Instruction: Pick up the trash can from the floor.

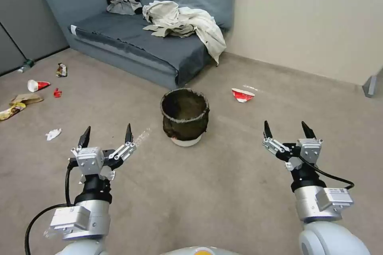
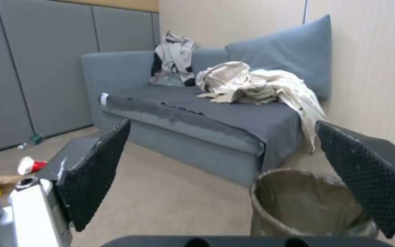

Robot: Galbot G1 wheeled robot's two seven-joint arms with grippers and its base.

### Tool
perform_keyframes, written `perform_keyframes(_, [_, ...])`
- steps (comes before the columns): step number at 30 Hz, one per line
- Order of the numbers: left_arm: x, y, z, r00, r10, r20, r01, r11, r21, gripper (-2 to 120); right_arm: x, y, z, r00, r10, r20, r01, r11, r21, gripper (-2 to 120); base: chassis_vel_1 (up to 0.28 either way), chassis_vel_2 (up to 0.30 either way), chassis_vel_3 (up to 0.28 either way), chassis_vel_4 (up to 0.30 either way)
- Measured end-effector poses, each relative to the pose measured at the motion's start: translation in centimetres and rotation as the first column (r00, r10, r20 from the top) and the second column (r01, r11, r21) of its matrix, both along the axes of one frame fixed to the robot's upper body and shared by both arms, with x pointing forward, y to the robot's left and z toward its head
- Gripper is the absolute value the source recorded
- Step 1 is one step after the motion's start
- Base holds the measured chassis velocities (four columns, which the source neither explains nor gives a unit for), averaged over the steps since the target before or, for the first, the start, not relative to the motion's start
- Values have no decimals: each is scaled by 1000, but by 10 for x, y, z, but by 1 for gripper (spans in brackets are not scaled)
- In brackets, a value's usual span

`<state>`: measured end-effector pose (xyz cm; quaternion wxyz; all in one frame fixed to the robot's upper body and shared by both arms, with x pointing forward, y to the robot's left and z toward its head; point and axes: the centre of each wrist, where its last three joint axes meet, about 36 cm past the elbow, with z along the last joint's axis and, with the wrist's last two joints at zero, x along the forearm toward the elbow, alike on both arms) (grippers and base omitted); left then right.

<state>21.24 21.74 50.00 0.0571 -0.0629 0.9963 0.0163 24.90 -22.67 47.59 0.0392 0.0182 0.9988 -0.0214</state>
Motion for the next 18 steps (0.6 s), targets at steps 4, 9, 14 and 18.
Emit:
perform_keyframes(4, [0, 0, 0, 1000, 0, -1, 0, 1000, -3, 100, 0, 0, 0, 1000, 1, 0, -1, 1000, 0, 100, -167, 171, 151, -185])
perform_keyframes(9, [0, 0, 0, 1000, -2, -10, 2, 1000, -15, 100, 0, 1, -1, 1000, 5, -1, -5, 1000, 3, 100, -172, 169, 170, -175])
perform_keyframes(14, [5, 6, 3, 999, -29, -22, 28, 999, -21, 100, 0, 2, -2, 1000, 8, 0, -8, 1000, 4, 100, -178, 160, 164, -157])
perform_keyframes(18, [12, 12, 8, 996, -72, -54, 69, 997, -45, 100, -1, 1, -3, 1000, 9, -2, -9, 1000, 2, 100, -79, 49, 92, -67])
